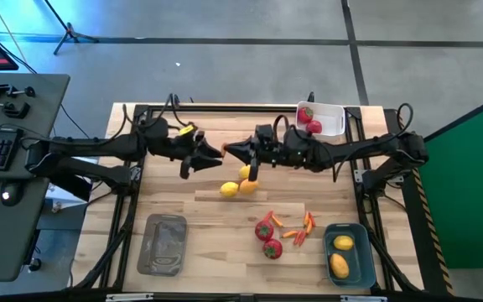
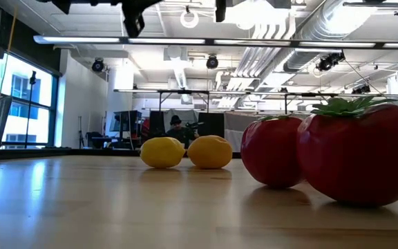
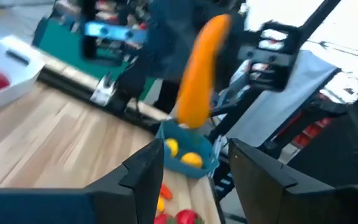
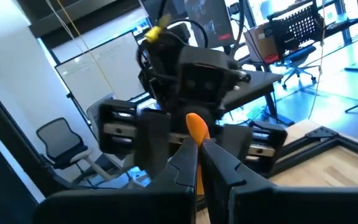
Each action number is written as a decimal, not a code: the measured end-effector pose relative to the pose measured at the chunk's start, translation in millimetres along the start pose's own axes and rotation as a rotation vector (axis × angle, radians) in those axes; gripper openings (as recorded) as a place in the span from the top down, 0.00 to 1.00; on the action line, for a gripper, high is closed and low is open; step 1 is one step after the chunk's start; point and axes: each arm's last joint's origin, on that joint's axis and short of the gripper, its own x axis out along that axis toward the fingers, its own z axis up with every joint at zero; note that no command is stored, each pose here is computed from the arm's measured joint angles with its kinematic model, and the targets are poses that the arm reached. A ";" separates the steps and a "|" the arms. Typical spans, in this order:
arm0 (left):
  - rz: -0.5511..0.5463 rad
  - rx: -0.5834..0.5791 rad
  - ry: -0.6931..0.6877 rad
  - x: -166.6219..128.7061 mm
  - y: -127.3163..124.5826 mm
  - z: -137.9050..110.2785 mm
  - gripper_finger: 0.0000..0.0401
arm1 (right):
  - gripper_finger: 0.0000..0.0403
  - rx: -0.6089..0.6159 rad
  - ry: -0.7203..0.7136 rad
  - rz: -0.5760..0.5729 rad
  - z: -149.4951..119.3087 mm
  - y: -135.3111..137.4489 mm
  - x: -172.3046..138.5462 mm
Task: Sort produce into baskets
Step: Put the yellow chili pepper into black bin
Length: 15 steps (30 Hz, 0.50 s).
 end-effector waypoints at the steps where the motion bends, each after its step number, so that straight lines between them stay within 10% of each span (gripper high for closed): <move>1: -0.005 0.003 -0.010 -0.2 0.3 1.4 0.58 | 1.00 0.000 0.000 0.000 0.1 0.0 0.0; 15: -0.030 -0.090 -0.096 18.7 8.2 3.9 0.58 | 1.00 -0.025 0.038 0.043 -2.2 0.6 -0.1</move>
